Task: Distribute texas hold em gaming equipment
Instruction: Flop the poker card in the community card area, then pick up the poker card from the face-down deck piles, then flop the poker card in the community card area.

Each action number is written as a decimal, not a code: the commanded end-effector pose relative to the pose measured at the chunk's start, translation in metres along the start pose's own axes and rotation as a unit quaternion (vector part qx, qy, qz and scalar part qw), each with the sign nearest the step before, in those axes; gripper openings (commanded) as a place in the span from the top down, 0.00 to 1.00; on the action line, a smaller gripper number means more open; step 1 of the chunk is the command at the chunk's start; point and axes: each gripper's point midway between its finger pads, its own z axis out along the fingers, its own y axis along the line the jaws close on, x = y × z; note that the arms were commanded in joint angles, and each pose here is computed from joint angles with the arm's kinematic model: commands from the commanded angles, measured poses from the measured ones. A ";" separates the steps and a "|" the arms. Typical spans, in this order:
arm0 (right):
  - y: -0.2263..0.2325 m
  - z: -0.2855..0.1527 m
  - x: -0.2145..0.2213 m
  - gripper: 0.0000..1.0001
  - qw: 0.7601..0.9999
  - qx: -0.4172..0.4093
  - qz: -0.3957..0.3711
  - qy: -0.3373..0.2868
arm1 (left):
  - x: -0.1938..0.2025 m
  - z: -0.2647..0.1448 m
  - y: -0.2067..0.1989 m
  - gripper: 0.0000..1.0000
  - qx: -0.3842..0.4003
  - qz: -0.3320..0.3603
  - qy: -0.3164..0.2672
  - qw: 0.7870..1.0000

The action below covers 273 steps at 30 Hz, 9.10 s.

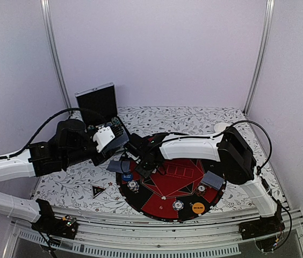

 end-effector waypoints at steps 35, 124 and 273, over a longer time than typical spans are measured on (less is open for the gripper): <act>-0.058 -0.134 -0.001 0.01 0.982 0.072 0.080 -0.158 | -0.012 -0.002 0.007 0.44 0.000 -0.009 -0.021 1.000; 0.017 -0.206 -0.089 0.12 0.906 -0.307 0.136 -0.256 | -0.027 -0.021 -0.039 0.47 0.082 0.062 -0.088 0.991; -0.028 -0.004 0.061 0.98 0.982 0.018 -0.188 0.019 | -0.021 -0.020 -0.031 0.46 0.059 0.063 -0.077 0.993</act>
